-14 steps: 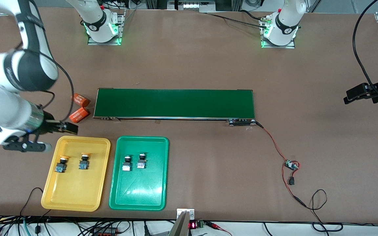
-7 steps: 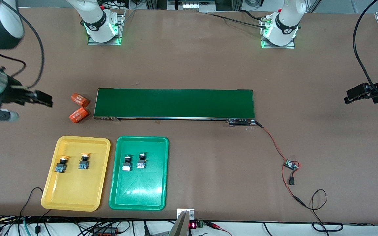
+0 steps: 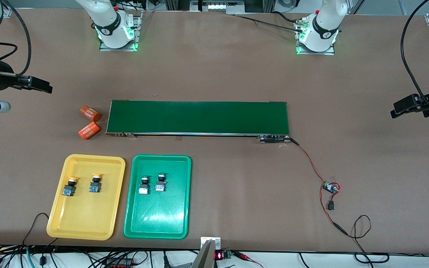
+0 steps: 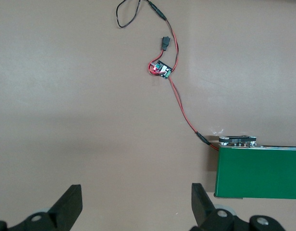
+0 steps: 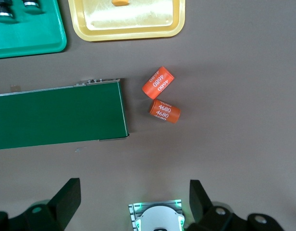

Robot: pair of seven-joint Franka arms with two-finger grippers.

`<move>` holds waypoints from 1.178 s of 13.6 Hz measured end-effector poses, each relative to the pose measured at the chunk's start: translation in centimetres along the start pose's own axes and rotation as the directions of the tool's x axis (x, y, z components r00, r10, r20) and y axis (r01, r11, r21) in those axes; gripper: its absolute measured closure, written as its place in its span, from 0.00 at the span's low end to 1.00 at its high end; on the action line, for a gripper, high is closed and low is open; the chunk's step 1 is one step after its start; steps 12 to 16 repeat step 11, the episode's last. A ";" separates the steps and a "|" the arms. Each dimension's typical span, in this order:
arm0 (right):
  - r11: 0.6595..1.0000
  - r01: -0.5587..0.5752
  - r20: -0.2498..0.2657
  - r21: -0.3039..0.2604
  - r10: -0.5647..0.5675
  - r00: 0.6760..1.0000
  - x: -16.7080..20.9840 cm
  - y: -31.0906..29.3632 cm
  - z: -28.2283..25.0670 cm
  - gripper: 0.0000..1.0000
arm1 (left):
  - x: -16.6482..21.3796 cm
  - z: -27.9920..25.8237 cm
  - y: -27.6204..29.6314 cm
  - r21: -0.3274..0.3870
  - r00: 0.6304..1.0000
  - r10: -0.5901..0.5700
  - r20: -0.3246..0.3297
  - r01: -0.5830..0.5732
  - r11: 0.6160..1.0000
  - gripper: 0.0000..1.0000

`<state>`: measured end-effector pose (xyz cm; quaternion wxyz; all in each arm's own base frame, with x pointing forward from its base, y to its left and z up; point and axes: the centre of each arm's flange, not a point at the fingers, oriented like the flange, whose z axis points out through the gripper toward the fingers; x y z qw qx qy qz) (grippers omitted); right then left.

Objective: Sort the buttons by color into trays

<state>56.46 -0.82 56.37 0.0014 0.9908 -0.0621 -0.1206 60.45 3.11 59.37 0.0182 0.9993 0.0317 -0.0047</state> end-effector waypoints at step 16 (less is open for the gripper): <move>0.993 0.115 -0.021 -0.006 -0.115 0.993 0.4 0.4 -0.1 0.00 | 0.0 0.0 0.0 0.000 1.000 0.000 -0.001 0.000 1.000 0.00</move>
